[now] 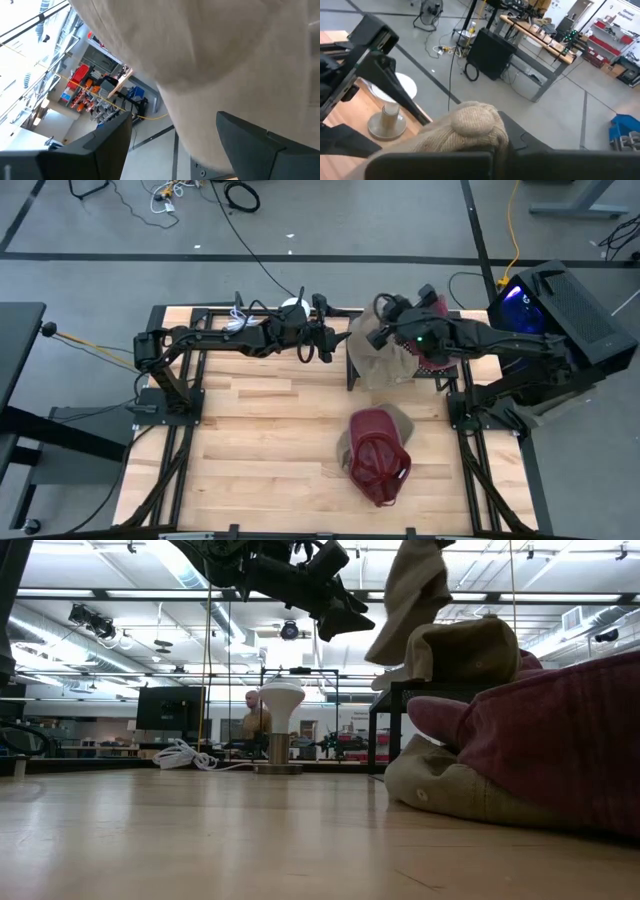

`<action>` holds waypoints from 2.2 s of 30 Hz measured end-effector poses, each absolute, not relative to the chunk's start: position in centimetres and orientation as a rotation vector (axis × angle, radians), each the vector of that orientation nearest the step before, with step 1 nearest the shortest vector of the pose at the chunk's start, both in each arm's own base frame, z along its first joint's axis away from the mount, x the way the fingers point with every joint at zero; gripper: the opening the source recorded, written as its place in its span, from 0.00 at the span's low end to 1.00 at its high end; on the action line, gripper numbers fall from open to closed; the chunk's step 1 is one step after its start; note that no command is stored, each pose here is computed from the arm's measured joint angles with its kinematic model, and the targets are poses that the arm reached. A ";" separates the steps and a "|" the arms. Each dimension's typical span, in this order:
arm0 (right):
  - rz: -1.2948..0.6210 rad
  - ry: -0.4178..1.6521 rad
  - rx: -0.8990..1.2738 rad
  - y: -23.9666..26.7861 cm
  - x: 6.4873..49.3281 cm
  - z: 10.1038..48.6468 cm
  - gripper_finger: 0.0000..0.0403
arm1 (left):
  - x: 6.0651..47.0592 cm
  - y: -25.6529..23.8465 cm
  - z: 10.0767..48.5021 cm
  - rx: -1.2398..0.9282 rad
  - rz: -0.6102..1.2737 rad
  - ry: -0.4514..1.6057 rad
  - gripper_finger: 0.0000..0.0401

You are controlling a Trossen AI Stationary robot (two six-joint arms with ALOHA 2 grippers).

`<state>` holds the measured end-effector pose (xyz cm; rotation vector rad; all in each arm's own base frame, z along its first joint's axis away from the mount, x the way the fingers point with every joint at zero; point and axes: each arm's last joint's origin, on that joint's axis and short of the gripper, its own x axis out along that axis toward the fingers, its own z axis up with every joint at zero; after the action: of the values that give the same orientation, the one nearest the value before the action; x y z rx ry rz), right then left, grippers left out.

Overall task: Pick & Place hat
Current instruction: Stack the left brown hat on the brown hat on the black shelf

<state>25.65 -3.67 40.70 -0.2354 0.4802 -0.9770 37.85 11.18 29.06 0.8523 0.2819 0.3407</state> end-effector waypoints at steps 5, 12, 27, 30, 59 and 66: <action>-0.980 0.500 -0.229 -3.7 25.7 40.3 0.00 | 37.8 11.2 29.0 0.852 0.338 0.288 0.74; -1.015 0.548 -0.216 -3.7 24.8 39.9 0.00 | 37.8 11.2 28.8 0.850 0.330 0.306 0.74; -0.965 0.593 -0.041 -3.4 24.2 38.8 0.00 | 37.8 11.1 28.7 0.712 0.299 0.276 0.74; -0.975 0.606 -0.019 -3.4 24.0 38.6 0.00 | 37.8 10.9 28.5 0.649 0.246 0.271 0.74; -0.818 0.609 0.217 -3.0 24.7 37.4 0.00 | 38.5 9.7 25.6 0.530 0.130 0.417 0.74; -0.798 0.656 0.218 -2.9 24.7 36.6 0.00 | 39.5 10.3 23.3 0.535 0.150 0.445 0.74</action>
<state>24.68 -2.89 36.58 0.2177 0.6558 -0.7985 39.55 10.26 23.31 0.5348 0.4452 0.1505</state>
